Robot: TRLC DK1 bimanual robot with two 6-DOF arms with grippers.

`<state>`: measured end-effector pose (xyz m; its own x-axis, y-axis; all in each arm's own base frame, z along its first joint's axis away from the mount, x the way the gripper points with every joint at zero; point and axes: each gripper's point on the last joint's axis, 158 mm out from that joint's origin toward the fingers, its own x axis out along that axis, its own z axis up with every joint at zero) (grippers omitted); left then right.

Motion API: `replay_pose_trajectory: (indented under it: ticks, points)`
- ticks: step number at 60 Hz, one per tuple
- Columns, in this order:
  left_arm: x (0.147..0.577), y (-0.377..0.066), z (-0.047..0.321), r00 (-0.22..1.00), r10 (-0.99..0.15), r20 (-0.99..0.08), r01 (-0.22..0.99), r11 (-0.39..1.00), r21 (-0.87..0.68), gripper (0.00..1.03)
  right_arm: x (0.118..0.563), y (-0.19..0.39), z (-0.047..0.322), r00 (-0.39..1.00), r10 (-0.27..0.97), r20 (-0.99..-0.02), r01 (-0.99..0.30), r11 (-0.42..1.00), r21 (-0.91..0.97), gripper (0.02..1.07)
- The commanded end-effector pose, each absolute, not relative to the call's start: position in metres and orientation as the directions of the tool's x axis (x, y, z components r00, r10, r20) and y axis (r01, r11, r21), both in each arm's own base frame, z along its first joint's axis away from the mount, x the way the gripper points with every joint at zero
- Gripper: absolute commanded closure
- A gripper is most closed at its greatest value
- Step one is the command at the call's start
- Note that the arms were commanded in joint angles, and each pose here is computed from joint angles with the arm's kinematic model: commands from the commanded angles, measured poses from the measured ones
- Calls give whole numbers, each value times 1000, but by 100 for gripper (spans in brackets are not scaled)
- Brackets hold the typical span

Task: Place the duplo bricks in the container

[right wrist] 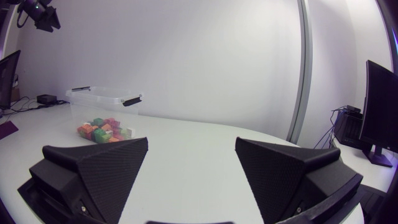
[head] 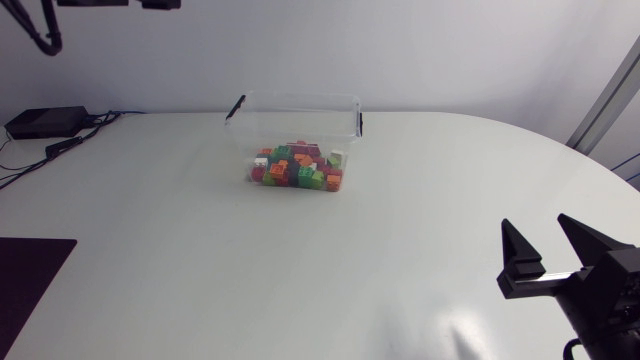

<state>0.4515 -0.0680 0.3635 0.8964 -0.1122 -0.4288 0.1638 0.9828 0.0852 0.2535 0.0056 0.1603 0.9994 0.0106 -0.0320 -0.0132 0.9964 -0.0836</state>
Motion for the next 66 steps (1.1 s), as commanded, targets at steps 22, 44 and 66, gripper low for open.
replay_pose_trajectory:
  ticks: [22, 44, 66]
  points:
    - [354, 7, 307, 944, 19, -329, 34, 988, 152, 4, 254, 6, 151, 999, 13, -46, -17, 997, -80, 6]
    - [311, 26, 252, 967, 74, -243, -33, 985, 168, 4, 254, 6, 151, 999, 13, -46, -17, 997, -80, 6]
    - [285, 23, 218, 985, 71, -156, -47, 987, 155, 4, 254, 5, 151, 999, 10, -47, -14, 997, -71, 6]
